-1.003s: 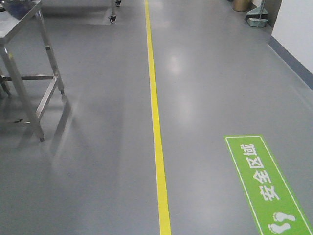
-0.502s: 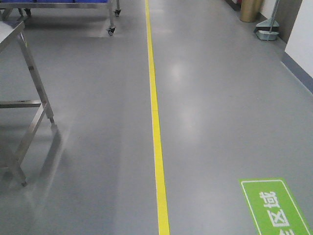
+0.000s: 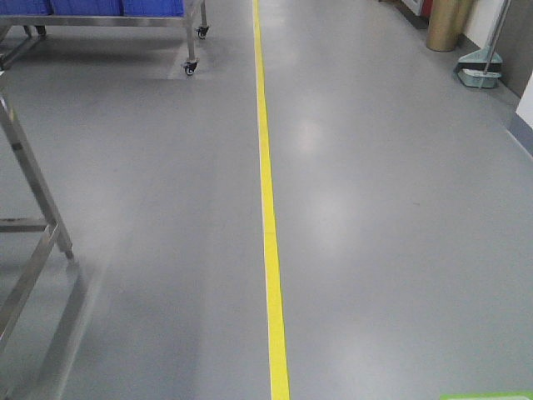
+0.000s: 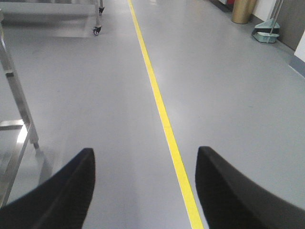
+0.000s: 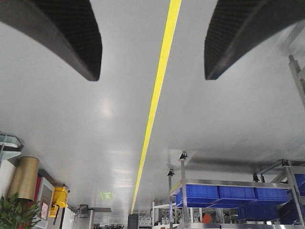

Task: Move and align brake pads A on conveyor
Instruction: 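Drive forward along the yellow floor line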

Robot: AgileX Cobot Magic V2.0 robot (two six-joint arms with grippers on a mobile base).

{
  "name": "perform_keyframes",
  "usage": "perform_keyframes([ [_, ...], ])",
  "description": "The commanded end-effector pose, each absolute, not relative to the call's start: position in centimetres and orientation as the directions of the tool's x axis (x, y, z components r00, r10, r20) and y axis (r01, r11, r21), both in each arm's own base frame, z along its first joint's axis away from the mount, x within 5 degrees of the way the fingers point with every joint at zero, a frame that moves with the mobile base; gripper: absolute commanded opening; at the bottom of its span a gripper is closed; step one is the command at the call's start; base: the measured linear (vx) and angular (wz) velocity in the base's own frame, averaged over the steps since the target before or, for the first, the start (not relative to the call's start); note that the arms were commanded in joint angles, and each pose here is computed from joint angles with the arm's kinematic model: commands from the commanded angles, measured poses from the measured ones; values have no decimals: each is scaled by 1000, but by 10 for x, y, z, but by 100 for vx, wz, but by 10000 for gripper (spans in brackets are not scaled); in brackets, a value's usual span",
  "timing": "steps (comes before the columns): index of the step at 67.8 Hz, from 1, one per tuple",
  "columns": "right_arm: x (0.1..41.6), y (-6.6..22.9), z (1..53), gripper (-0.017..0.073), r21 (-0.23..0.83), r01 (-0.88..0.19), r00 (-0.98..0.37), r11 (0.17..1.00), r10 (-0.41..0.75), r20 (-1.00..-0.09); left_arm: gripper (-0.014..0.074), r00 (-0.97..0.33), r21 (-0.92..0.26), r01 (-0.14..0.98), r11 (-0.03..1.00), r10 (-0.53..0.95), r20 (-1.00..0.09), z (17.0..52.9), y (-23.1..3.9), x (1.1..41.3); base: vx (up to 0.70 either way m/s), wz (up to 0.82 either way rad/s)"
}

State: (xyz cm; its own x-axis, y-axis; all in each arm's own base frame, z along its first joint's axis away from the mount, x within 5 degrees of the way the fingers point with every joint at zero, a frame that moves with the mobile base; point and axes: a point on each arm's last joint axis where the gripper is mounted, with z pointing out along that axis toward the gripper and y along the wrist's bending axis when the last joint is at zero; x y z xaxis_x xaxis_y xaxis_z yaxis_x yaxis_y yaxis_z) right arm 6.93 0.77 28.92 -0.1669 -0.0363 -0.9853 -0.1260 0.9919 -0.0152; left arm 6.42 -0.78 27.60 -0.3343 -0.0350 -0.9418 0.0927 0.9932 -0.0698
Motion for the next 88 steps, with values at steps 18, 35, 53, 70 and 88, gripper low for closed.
perform_keyframes([
  [18,70,8,304,453,-22,-127,-77,992,-32,-997,449,-252,-78,103,992,-49,-966,289,-8,66,66,-2],
  [35,70,8,304,453,-22,-127,-77,992,-32,-997,449,-252,-78,103,992,-49,-966,289,-8,66,63,4],
  [53,70,8,304,453,-22,-127,-77,992,-32,-997,449,-252,-78,103,992,-49,-966,289,-8,66,61,9],
  [70,70,8,304,453,-22,-127,-77,992,-32,-997,449,-252,-78,103,992,-49,-966,289,-8,66,58,9],
  [88,70,8,304,453,-22,-127,-77,992,-32,-997,449,-252,-78,103,992,-49,-966,289,-8,66,54,12],
])
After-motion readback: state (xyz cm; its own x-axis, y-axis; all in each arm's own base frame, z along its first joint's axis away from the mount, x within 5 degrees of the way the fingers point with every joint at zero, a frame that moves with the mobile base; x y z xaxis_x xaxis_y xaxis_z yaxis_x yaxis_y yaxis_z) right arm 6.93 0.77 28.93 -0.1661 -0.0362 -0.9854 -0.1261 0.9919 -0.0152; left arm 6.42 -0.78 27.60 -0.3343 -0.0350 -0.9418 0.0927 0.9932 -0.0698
